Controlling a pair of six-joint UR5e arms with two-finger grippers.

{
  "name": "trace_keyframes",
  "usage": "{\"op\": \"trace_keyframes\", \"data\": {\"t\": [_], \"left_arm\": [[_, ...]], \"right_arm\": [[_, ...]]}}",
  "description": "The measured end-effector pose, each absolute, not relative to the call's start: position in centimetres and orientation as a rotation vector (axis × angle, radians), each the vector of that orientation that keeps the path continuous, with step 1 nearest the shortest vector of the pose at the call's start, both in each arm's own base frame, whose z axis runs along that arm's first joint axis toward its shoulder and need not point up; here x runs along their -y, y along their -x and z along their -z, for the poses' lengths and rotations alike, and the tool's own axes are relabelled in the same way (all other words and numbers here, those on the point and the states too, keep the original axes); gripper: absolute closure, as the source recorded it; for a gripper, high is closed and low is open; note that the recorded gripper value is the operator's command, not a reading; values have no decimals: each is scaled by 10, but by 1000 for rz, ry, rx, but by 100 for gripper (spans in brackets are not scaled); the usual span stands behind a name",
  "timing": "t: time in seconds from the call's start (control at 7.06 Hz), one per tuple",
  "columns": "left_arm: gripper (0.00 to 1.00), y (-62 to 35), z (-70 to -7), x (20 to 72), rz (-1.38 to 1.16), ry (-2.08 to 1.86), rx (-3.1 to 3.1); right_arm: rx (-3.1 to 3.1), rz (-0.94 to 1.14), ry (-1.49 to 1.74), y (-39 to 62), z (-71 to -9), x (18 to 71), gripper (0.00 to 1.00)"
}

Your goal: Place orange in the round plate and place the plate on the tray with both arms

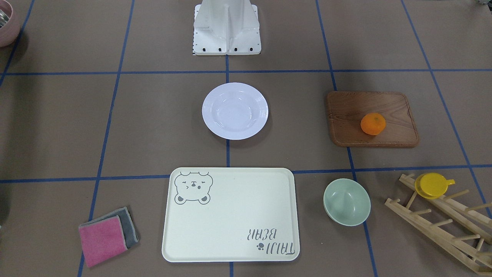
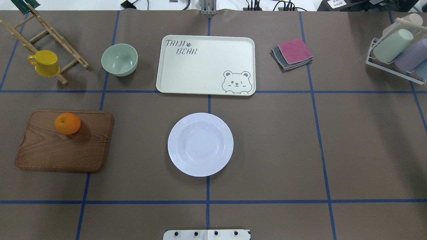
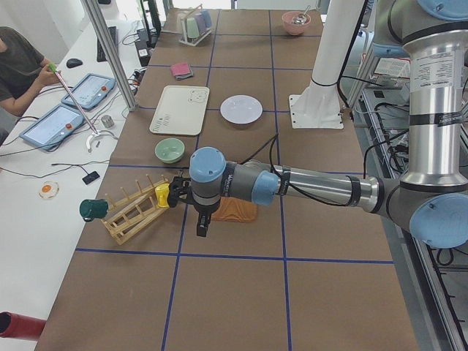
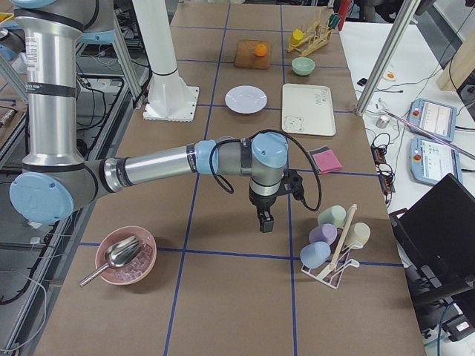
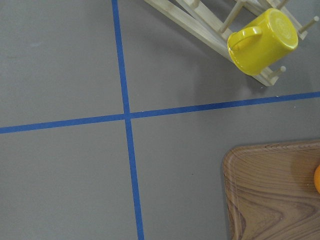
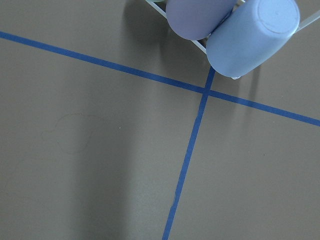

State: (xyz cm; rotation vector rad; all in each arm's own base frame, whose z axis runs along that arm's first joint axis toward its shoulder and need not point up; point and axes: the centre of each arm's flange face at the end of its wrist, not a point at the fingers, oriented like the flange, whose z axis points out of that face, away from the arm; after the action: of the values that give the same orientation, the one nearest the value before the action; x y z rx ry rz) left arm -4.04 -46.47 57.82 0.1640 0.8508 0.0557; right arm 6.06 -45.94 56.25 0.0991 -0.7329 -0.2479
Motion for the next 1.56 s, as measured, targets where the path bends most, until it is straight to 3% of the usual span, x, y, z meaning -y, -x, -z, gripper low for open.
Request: {"op": "trace_keyframes", "data": {"t": [0.43, 0.99, 1.28, 1.42, 1.56], "left_arm": [[0, 4, -563, 470, -144, -194, -868], [0, -166, -465, 489, -178, -127, -889], [16, -249, -451, 474, -172, -122, -833], [4, -265, -455, 469, -182, -132, -835], [1, -272, -458, 466, -193, -142, -833]], "right_arm": [[751, 240, -102, -59, -559, 462, 0], [788, 239, -99, -55, -559, 464, 0], [789, 243, -97, -53, -560, 464, 0], [787, 246, -95, -52, -560, 465, 0], [786, 246, -93, -52, -562, 465, 0]]}}
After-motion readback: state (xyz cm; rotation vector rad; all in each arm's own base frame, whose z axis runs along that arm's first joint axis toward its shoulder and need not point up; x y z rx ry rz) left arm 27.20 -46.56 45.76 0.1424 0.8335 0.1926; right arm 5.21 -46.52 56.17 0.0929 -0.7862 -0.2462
